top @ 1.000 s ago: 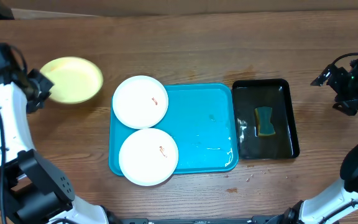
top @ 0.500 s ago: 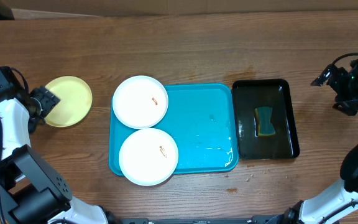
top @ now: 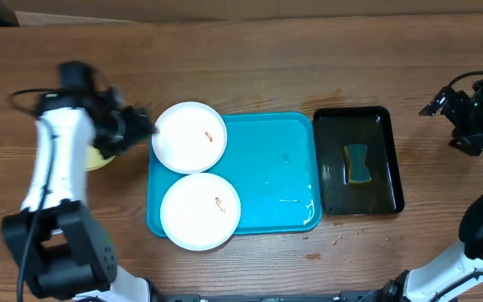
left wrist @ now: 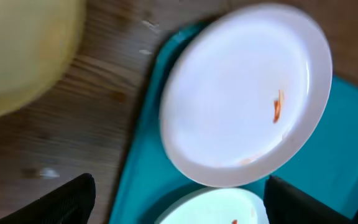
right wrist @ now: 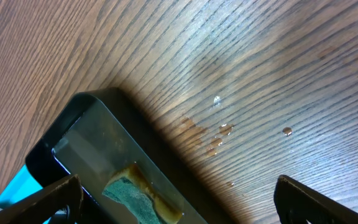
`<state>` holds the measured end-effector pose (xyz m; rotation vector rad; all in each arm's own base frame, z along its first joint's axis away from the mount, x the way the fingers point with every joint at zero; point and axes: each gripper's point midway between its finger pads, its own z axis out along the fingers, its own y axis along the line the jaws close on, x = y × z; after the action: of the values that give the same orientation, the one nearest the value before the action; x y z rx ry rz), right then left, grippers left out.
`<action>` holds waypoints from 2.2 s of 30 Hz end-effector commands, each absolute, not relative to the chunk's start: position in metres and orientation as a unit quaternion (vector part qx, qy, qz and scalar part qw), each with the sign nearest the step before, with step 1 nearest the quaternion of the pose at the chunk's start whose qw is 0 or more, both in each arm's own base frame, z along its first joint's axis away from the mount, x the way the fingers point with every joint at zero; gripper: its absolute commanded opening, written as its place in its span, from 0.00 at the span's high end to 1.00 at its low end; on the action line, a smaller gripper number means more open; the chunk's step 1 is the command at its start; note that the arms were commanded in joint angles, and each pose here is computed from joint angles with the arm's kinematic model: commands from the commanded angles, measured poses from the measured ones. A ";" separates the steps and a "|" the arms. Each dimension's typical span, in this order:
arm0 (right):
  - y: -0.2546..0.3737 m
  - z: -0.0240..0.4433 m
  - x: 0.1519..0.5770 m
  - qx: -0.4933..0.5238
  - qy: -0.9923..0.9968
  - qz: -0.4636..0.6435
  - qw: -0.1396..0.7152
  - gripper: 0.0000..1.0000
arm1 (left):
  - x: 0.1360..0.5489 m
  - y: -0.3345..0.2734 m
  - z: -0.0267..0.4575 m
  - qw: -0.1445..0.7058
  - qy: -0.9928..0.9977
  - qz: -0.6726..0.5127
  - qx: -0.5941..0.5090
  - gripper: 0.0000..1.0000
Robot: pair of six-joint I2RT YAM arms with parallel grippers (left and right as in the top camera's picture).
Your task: Clean dirty plates on tray and stack at the side
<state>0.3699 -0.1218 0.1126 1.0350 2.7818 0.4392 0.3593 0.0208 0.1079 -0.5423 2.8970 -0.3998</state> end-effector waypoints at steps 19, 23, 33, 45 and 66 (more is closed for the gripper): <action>-0.122 0.138 0.404 0.324 0.915 0.185 0.153 0.00 | 0.362 -0.008 0.073 0.113 0.987 -0.015 -0.113 0.13; -0.084 0.152 0.399 0.312 0.895 0.295 0.122 0.00 | 0.357 -0.010 0.060 0.110 0.985 -0.022 -0.134 0.14; -0.029 0.126 0.368 0.218 0.960 0.175 0.027 0.11 | 0.359 -0.019 0.045 0.121 0.981 -0.053 -0.143 0.27; 0.028 0.084 0.338 0.109 0.992 0.063 -0.031 0.12 | 0.361 -0.038 0.045 0.126 0.982 -0.068 -0.119 0.34; 0.029 0.057 0.325 0.121 0.990 0.061 -0.046 0.09 | 0.364 -0.102 0.046 0.143 0.978 -0.143 -0.050 0.33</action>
<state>0.3244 0.0309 0.0502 0.3903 3.2276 0.2091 0.3677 -0.0876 0.0422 -0.1888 2.8259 -0.3676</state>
